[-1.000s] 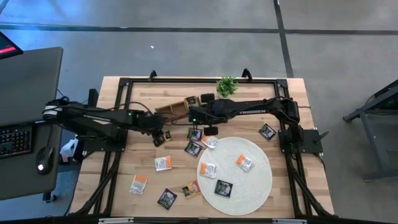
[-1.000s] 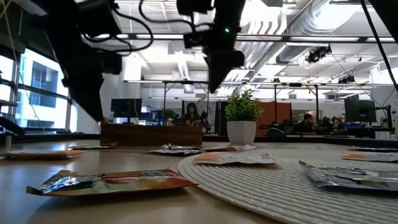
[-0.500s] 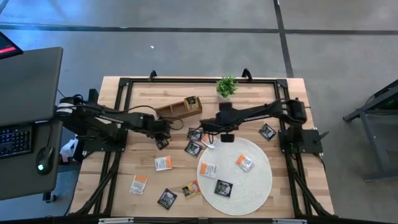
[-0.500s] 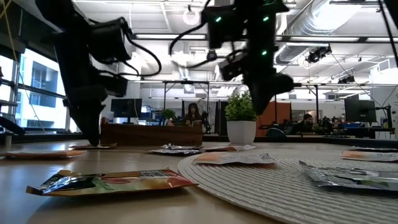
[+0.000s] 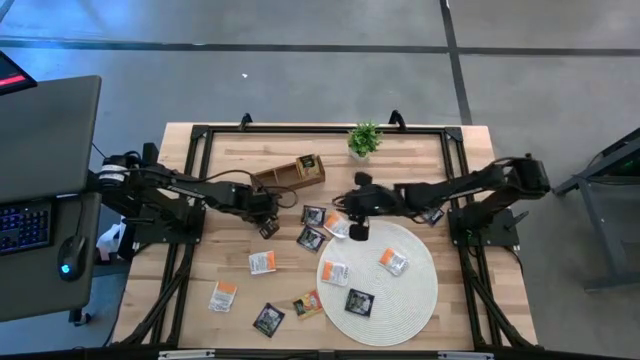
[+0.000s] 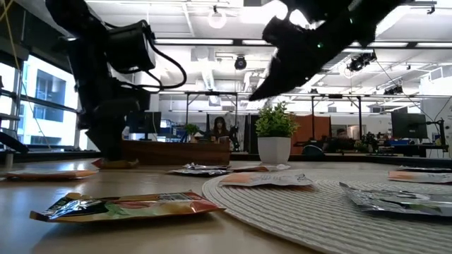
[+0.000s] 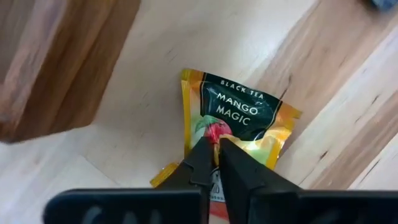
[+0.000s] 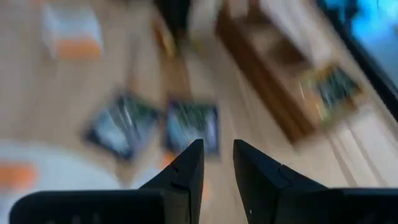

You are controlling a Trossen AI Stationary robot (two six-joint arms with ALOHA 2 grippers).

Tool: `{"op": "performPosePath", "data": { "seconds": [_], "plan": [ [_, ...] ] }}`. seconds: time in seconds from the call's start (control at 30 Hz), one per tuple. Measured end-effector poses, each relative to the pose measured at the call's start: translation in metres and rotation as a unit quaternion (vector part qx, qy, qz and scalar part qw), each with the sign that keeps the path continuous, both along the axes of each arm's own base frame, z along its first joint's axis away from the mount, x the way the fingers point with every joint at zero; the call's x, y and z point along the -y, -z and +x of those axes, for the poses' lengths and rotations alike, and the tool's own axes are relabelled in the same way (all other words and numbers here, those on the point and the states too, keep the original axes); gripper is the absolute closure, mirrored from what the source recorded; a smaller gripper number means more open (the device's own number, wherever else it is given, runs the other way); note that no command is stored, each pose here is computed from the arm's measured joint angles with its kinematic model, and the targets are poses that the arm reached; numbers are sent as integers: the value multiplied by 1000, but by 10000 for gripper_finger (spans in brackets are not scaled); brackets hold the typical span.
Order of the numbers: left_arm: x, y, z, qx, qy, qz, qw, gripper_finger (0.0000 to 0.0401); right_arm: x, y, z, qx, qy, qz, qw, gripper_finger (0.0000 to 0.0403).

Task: Pick & Place Tea
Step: Put the orange tea bag into the right section of the wooden organizer

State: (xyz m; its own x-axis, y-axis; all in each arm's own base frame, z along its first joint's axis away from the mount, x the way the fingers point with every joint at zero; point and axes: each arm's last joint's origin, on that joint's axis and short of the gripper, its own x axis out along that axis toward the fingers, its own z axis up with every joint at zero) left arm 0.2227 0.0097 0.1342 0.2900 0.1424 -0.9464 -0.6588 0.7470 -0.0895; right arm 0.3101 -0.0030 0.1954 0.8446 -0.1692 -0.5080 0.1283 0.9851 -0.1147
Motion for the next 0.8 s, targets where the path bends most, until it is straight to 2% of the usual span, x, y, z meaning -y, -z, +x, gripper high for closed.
{"op": "performPosePath", "data": {
  "seconds": [0.13, 0.2, 0.37, 0.47, 0.73, 0.8],
  "plan": [
    [0, -11, 3, 61, -28, -9, 998, 379, 5, 10, 2, 145, -21, 46, 988, 320],
    [0, -19, 9, 111, -37, -7, 993, 384, 8, 16, 5, 174, -6, 77, 982, 320],
    [-3, -39, 20, 220, -52, 32, 974, 396, 17, 29, 26, 176, 49, 134, 974, 320],
    [-6, -46, 26, 256, -56, 86, 961, 393, 23, 30, 38, 183, 64, 159, 968, 320],
    [-12, -57, 31, 290, -80, 210, 930, 393, 48, 11, 52, 230, 132, 171, 949, 320],
    [-14, -61, 33, 299, -79, 247, 918, 392, 54, 8, 53, 231, 136, 176, 947, 320]
  ]
}}
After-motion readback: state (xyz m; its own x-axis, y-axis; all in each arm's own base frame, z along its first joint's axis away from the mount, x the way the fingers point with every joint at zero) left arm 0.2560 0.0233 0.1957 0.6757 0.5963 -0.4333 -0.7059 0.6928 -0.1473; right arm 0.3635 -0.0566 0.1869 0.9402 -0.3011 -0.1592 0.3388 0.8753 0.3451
